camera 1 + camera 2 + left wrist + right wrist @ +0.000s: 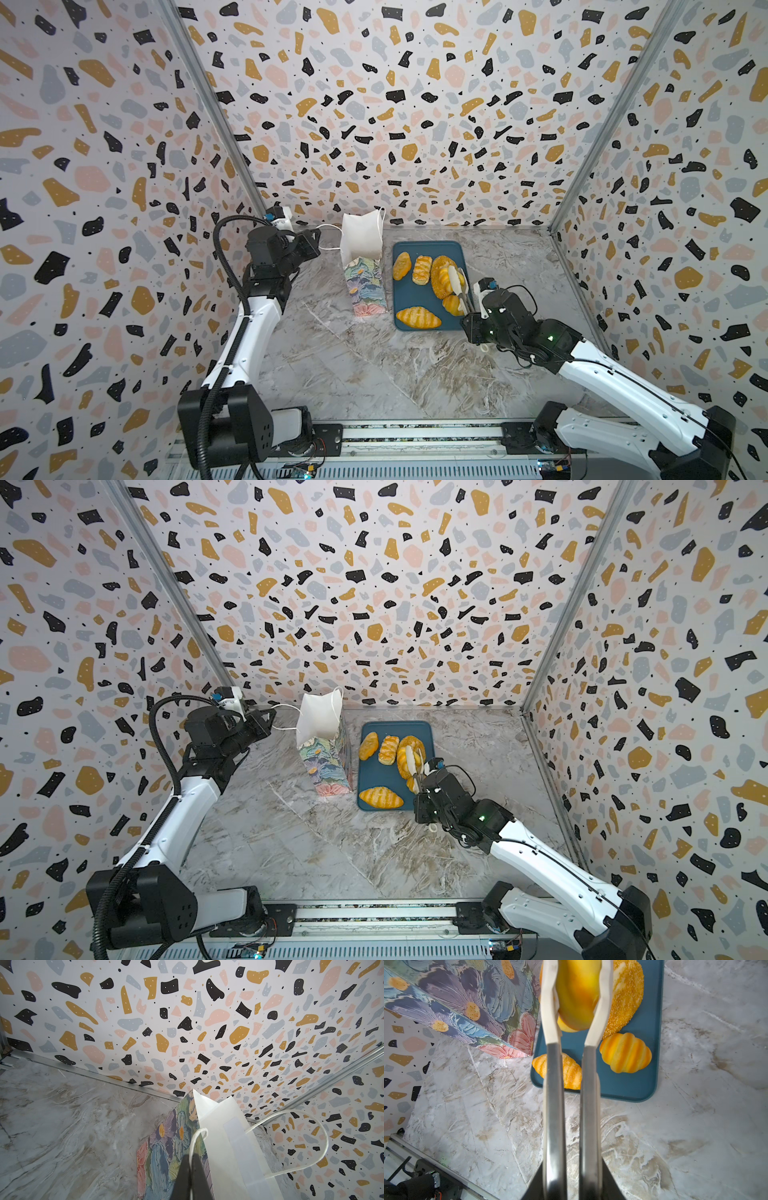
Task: Place the fake bread into the paper bag
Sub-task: 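Lift the bun in the tongs and carry it toward the bag opening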
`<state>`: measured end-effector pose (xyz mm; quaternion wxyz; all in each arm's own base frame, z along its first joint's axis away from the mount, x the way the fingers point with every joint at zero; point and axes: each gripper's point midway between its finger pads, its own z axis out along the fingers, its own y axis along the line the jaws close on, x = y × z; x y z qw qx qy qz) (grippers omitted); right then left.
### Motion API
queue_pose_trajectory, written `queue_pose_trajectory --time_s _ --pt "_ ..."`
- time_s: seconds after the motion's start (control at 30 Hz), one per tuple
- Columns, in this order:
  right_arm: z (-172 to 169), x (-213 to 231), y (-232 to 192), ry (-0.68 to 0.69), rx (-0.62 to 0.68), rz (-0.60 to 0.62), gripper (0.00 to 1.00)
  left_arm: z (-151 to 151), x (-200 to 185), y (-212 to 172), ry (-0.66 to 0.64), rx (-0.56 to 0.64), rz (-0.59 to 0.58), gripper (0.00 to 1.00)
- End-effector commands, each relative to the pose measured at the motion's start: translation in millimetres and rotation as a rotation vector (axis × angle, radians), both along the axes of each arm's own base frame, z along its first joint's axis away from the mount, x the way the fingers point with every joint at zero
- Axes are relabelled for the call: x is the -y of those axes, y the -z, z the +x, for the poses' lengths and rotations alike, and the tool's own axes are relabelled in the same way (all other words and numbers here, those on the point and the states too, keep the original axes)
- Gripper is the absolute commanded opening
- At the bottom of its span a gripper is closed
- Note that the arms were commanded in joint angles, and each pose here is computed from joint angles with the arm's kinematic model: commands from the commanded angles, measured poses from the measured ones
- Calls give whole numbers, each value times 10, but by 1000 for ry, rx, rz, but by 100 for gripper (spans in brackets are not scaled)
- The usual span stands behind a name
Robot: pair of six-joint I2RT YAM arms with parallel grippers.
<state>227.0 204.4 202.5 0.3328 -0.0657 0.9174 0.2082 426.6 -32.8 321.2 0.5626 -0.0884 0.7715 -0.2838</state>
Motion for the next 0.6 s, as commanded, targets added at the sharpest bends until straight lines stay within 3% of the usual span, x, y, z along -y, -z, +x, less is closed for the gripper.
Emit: queue_pose_trajectory --time_s 0.0,0.57 --pt "114 -68 -353 -13 111 39 30 -44 55 -151 23 55 -2 0" --pt "290 -309 -835 -45 216 134 30 -59 58 -191 24 65 -4 0"
